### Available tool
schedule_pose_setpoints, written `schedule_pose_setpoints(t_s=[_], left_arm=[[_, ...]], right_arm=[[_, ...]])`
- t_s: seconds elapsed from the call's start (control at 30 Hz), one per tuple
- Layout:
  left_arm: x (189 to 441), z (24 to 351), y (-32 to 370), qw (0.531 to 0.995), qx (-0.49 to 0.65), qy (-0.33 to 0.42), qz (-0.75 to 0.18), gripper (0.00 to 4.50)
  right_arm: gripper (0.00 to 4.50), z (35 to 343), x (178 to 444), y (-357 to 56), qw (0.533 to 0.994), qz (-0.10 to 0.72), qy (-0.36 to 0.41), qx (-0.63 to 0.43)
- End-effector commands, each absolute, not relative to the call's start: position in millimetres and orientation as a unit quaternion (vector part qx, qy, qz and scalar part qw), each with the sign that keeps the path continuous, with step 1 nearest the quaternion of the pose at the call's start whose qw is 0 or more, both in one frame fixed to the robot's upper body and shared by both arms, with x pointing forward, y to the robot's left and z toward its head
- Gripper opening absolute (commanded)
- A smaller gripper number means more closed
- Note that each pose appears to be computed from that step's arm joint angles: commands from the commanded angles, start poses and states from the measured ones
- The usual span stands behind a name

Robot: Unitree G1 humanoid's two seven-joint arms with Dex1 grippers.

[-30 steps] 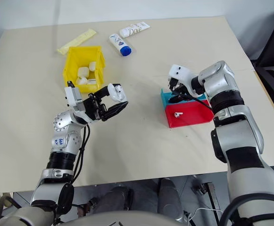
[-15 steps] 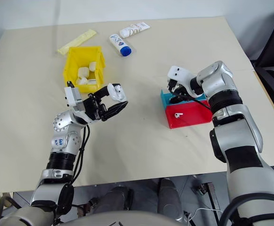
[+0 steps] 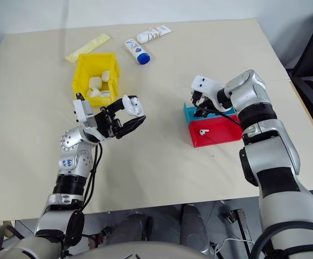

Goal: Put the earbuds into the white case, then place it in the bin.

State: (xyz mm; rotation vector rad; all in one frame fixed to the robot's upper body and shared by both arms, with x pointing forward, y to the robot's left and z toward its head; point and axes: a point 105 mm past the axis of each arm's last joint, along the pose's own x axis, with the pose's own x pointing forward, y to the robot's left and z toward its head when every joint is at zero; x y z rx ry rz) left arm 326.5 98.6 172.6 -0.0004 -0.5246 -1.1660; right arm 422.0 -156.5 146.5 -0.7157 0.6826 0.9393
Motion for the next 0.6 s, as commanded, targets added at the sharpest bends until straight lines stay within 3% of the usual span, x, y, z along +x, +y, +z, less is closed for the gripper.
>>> schedule_pose_setpoints(t_s=[0.03, 0.2, 0.27, 0.43, 0.6], left_arm=[[325, 180, 95, 0.793, 0.006, -0.261, -0.55, 2.81], [324, 177, 84, 0.776, -0.004, -0.253, -0.578, 2.81], [324, 176, 77, 0.766, -0.011, -0.248, -0.592, 2.81], [328, 174, 63, 0.743, -0.025, -0.23, -0.628, 2.81], [335, 177, 50, 0.724, -0.037, -0.217, -0.654, 2.81]], right_arm=[[0.49, 167, 426, -152, 0.788, 0.441, 0.272, -0.332], [0.49, 196, 417, -153, 0.812, 0.458, 0.239, -0.272], [0.49, 219, 410, -146, 0.832, 0.469, 0.177, -0.239], [0.49, 249, 358, -130, 0.827, 0.535, 0.099, -0.141], [0.49, 256, 308, -109, 0.823, 0.563, 0.073, -0.026]])
